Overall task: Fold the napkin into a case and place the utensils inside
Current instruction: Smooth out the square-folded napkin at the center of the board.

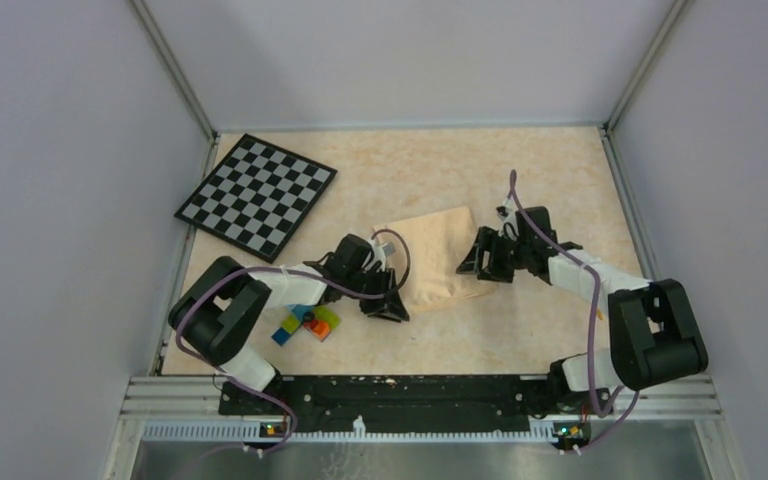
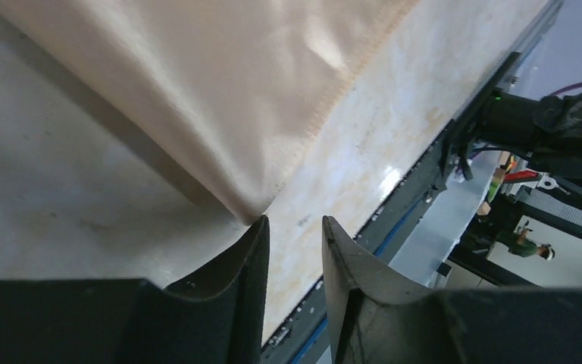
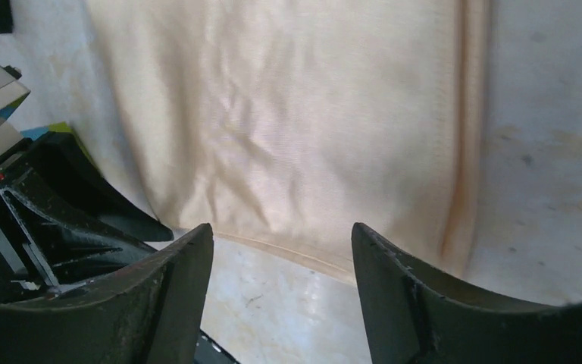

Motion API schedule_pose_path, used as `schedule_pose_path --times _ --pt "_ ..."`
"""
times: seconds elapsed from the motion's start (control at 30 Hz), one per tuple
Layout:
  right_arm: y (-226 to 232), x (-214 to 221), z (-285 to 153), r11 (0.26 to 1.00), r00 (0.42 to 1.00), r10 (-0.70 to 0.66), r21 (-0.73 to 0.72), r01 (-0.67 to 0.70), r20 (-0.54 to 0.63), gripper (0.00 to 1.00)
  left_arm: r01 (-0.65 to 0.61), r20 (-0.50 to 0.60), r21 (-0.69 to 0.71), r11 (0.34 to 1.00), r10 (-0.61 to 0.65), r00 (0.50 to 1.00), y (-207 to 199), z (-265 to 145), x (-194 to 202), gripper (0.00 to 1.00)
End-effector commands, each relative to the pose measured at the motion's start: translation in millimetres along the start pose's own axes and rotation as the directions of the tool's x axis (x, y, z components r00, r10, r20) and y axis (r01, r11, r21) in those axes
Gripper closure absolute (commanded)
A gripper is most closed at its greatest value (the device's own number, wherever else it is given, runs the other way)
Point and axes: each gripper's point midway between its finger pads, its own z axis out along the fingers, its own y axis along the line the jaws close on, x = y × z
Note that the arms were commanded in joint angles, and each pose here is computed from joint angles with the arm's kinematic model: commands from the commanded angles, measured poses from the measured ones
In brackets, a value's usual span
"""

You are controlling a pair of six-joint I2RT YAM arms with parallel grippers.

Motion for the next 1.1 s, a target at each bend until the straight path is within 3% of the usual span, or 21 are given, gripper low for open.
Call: schedule_pose_path --times 0.0,0.13,0.27,0.33,0.43,0.53,0.8,1.07 --pt "68.9 -35.5 -7.5 0.981 0.989 -0.117 -0.143 0.129 0.089 0.31 -0.137 0.145 0.138 0.981 0.117 0.983 -58.7 -30.9 -23.0 0.61" --pt "119.7 -52.4 5.4 0.934 0.994 -0.087 -0.341 0.106 0.07 0.26 -0.149 0.212 0.117 0.982 0.122 0.97 -71.3 -49.7 -32.0 0.6" --pt "155.6 -61.1 30.8 0.89 0.997 -0.067 -0.451 0.072 0.029 0.27 -0.125 0.265 0.103 0.987 0.094 0.96 -70.7 -52.2 -45.8 0.75" --pt "167.2 -64.9 46.0 0.863 1.0 -0.028 -0.505 0.02 -0.008 0.38 -0.113 0.267 0.095 0.989 0.084 0.96 -67.2 -45.8 -51.4 0.8" --pt "185.9 -64.5 66.4 0.808 0.998 0.009 -0.588 -0.043 -0.061 0.63 -0.09 0.256 0.072 0.993 0.069 0.964 -54.4 -30.4 -57.9 0.92" --pt "195.3 -54.1 87.1 0.796 0.994 0.006 -0.601 -0.072 -0.112 0.71 -0.069 0.248 0.022 0.997 0.061 0.967 -33.3 -17.7 -56.9 1.0" --pt "185.7 -25.7 137.4 0.832 0.986 -0.009 -0.548 -0.087 -0.169 0.72 -0.007 0.194 -0.067 0.998 0.02 0.981 11.7 -2.4 -30.6 1.0" --pt "169.6 -43.8 186.6 0.885 0.992 -0.022 -0.464 -0.037 -0.122 0.73 0.052 0.154 -0.165 0.985 -0.026 0.988 42.5 -0.6 -10.2 1.0"
